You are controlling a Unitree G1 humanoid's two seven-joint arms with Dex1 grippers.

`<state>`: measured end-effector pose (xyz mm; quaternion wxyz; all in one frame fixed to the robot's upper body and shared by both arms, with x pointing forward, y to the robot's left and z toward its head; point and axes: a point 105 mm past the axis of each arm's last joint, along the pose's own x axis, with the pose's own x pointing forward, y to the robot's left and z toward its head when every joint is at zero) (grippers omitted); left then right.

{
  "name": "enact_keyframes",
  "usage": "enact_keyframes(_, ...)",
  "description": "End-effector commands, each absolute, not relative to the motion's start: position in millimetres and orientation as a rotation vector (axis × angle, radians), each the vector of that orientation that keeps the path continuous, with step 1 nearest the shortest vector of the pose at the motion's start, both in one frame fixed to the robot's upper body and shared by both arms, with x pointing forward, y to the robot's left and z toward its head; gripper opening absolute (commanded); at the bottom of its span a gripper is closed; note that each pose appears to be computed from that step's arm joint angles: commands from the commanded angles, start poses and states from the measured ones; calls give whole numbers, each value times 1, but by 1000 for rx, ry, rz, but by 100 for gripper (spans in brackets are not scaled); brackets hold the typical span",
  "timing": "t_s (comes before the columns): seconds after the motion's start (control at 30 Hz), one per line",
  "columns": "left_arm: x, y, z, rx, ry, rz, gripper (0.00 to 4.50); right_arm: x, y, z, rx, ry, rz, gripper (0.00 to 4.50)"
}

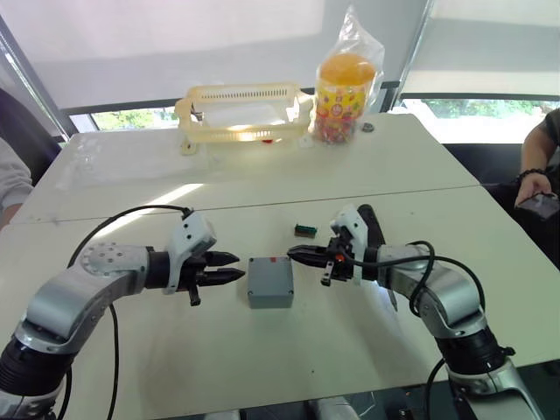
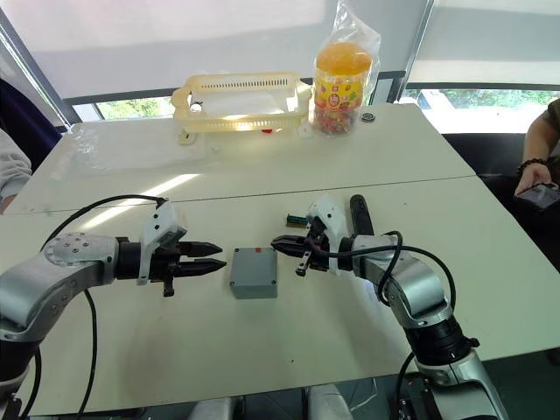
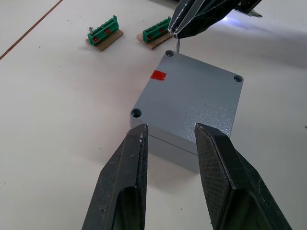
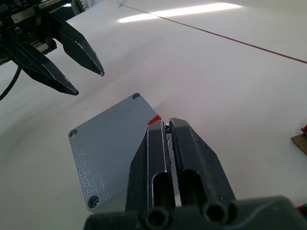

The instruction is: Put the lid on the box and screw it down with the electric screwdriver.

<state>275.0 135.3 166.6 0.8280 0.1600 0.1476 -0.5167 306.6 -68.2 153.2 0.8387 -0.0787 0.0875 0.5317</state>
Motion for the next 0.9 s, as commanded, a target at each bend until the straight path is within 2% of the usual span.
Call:
enact_keyframes(0.03,274,134,174,360,278,-1096,152,301,-61,165,-174,125,1156,8)
enact_keyframes(0.9,278,133,174,352,271,-1087,152,310,-66,157,-194,136,1121,8)
